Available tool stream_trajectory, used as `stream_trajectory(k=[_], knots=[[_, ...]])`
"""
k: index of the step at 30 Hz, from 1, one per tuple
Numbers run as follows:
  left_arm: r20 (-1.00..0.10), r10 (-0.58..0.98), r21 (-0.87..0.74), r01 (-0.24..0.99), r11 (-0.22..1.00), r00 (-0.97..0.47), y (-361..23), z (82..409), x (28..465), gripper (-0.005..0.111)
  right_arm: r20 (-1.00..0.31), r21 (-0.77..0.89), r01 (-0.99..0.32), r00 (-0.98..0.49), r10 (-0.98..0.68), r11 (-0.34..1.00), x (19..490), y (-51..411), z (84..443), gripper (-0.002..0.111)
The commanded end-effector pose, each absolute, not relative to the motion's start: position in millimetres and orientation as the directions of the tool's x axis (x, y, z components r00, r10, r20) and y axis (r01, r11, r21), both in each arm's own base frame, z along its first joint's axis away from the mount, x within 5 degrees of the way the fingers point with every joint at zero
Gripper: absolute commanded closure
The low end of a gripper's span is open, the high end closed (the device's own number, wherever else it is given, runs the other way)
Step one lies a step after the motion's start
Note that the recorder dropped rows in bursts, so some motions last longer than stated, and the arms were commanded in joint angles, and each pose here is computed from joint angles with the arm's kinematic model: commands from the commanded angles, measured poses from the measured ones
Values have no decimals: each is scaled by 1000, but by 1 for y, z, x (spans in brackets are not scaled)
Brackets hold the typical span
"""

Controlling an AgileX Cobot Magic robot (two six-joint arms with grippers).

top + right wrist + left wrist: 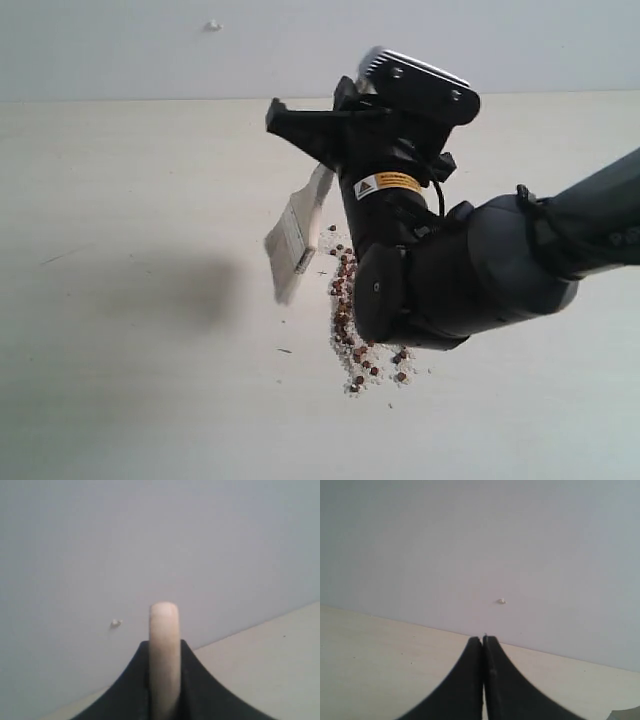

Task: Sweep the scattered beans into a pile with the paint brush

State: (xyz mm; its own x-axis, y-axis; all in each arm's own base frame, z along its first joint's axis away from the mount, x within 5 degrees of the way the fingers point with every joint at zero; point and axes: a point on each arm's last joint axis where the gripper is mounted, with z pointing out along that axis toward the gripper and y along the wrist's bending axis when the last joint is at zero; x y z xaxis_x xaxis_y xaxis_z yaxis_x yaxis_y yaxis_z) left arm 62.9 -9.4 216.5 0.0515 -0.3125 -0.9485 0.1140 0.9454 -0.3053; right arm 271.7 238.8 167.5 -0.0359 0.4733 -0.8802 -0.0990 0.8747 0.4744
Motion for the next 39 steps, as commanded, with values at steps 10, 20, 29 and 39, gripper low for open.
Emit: stream_trajectory(k=[10,20,29,39], knots=[[-946,-319,-311,119,943,55,-10,216,62,107,-778,626,-127,-24,628,770,322,260,138,108],[-946,-319,-311,119,943,55,-10,216,62,107,-886,463,-21,17,463,886,337,267,116,108],[-946,-319,-311,119,943,55,-10,216,62,107,-977,176,285,-63,202,942,333,241,106,108],[-946,-319,-311,119,943,55,-10,216,62,107,-993,67,303,-72,93,951,332,238,147,108]])
